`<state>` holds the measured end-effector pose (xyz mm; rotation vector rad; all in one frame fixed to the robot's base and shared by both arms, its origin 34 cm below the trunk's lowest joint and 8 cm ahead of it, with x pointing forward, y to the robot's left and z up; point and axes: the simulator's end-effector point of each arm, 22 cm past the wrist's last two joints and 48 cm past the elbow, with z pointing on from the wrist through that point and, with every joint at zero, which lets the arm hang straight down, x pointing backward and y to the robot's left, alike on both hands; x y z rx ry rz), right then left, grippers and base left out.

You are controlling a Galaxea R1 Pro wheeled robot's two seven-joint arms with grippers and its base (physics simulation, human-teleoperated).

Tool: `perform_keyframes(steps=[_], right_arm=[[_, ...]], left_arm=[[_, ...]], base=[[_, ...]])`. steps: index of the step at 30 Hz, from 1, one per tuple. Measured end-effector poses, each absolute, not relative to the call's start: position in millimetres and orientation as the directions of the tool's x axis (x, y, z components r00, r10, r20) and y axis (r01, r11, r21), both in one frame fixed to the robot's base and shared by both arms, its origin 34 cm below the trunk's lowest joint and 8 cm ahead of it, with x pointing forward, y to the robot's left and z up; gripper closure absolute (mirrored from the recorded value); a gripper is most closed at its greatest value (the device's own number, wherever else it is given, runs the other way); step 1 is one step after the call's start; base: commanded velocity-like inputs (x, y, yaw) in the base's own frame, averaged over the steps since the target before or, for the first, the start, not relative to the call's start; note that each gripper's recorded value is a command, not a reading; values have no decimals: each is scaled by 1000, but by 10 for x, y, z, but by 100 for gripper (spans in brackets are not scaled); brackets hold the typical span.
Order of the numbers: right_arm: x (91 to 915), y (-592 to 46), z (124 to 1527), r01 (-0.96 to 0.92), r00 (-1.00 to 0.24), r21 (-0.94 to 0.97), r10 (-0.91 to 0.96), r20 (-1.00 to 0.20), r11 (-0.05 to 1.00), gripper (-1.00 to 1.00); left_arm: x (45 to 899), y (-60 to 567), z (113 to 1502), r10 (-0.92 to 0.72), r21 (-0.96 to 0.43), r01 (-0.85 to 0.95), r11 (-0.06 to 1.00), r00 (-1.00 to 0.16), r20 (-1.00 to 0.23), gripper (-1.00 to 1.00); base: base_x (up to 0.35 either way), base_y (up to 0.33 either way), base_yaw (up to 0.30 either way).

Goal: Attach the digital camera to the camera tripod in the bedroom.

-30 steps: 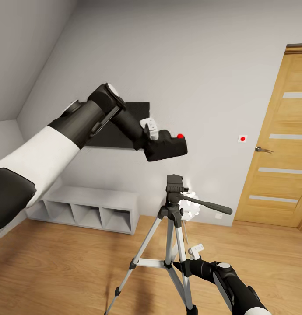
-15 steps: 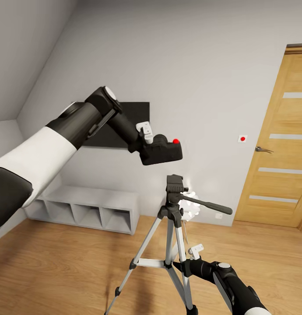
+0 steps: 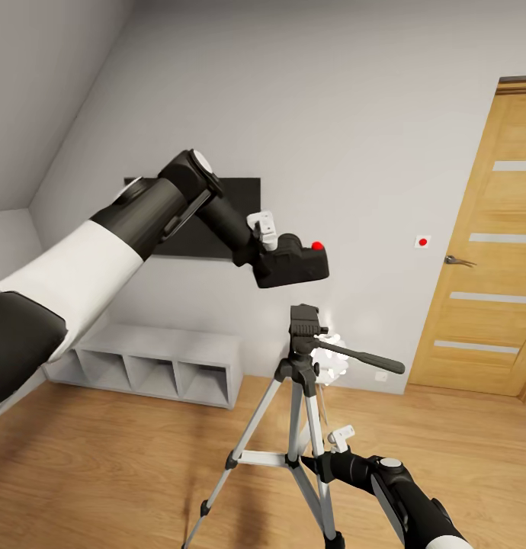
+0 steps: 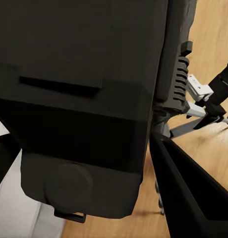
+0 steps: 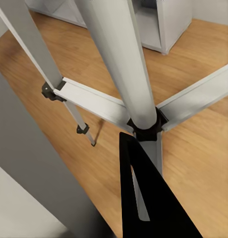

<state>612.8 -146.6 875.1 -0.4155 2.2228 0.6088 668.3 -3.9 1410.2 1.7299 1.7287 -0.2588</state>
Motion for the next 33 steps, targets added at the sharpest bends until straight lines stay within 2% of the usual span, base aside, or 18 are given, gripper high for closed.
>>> perform_keyframes(steps=[5,12,21,33], right_arm=[[6128,-1466,8750,-470,-645,294,-97,-758,832,100],[6129,-1466,8751,-472,-644,292,-98,-759,832,100],[6127,-1465,8751,-470,-645,294,-96,-758,832,100],[6129,-1467,8752,-473,-643,291,-99,-760,832,100]], left_arm=[[6642,-219,14123,807,332,940,82,133,-575,100],[6798,-257,14178,804,387,913,127,134,-580,100],[6807,-341,14184,805,407,905,126,147,-575,100],[6712,-404,14131,781,341,933,109,132,-611,100]], base=[[0,0,0],[0,0,0],[0,0,0],[0,0,0]])
